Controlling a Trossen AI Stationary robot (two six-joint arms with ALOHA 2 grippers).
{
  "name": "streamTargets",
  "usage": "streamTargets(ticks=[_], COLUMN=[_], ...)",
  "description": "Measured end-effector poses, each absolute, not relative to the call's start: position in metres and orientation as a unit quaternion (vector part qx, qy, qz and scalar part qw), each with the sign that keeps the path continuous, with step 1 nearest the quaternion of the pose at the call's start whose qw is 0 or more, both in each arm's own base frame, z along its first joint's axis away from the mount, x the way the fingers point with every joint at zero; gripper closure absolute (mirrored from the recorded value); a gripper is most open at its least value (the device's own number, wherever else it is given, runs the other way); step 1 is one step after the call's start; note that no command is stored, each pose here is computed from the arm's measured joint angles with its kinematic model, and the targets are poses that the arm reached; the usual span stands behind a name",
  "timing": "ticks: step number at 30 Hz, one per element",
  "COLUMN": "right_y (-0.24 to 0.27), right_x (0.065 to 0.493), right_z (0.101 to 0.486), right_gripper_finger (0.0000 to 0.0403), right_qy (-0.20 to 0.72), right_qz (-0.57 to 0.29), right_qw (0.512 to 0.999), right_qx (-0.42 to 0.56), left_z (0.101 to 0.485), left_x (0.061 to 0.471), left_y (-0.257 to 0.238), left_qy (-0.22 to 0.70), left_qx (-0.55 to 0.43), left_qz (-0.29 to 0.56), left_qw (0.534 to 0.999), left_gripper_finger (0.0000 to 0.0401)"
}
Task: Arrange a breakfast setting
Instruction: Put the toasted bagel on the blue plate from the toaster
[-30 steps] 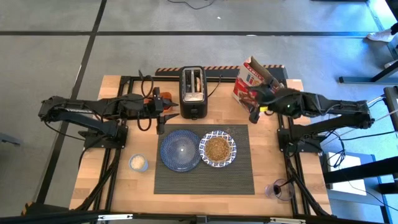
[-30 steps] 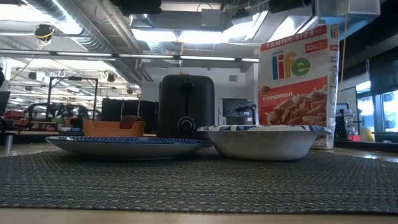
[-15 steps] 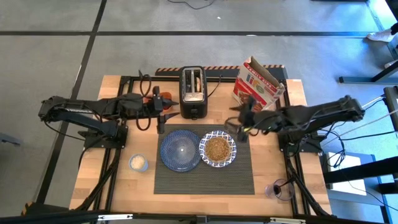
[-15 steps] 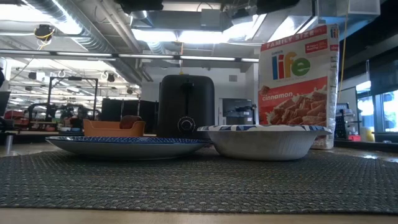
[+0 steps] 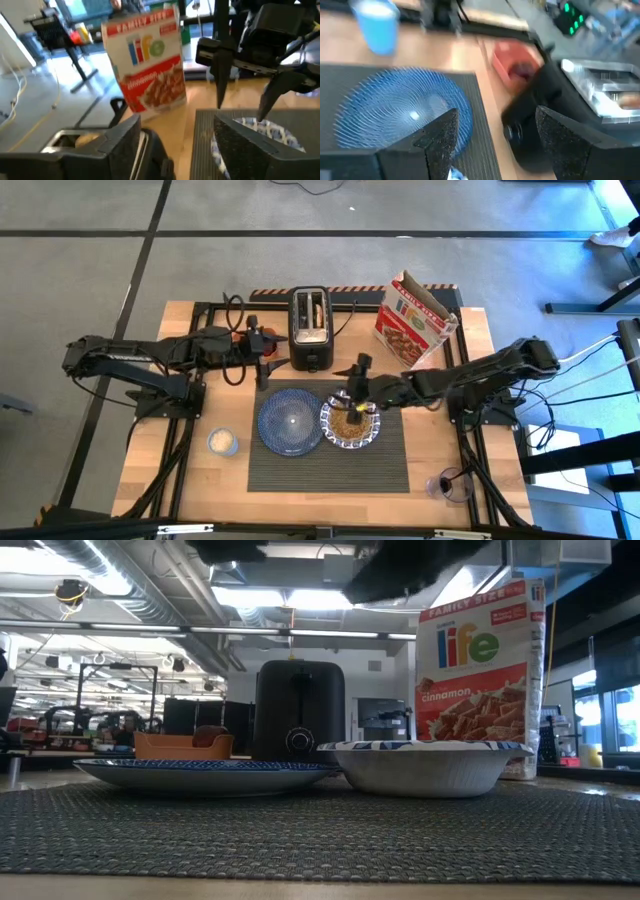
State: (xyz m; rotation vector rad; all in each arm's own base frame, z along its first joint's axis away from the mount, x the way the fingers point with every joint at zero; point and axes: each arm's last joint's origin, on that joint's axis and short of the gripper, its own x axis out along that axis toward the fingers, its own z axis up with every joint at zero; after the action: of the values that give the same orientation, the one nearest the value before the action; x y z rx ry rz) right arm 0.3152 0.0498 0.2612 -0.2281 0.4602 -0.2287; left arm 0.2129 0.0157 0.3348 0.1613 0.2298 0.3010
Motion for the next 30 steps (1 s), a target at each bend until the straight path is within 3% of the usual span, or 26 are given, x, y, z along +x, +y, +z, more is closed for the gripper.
streamTargets(ticks=[12, 30], right_y=[0.029, -0.001], right_x=[0.362, 0.385], right_z=[0.191, 0.159], right_gripper_finger=[0.0148, 0.0148], right_qy=[0.246, 0.200], right_qz=[-0.156, -0.203], right_qw=[0.954, 0.957], right_qx=[-0.070, -0.052], left_z=[0.320, 0.315], left_x=[0.229, 0.230], left_y=[0.035, 0.055], left_qy=[0.149, 0.160], left_qx=[0.079, 0.060], left_qz=[0.185, 0.223], left_qw=[0.968, 0.960], left_gripper_finger=[0.0138, 0.0138])
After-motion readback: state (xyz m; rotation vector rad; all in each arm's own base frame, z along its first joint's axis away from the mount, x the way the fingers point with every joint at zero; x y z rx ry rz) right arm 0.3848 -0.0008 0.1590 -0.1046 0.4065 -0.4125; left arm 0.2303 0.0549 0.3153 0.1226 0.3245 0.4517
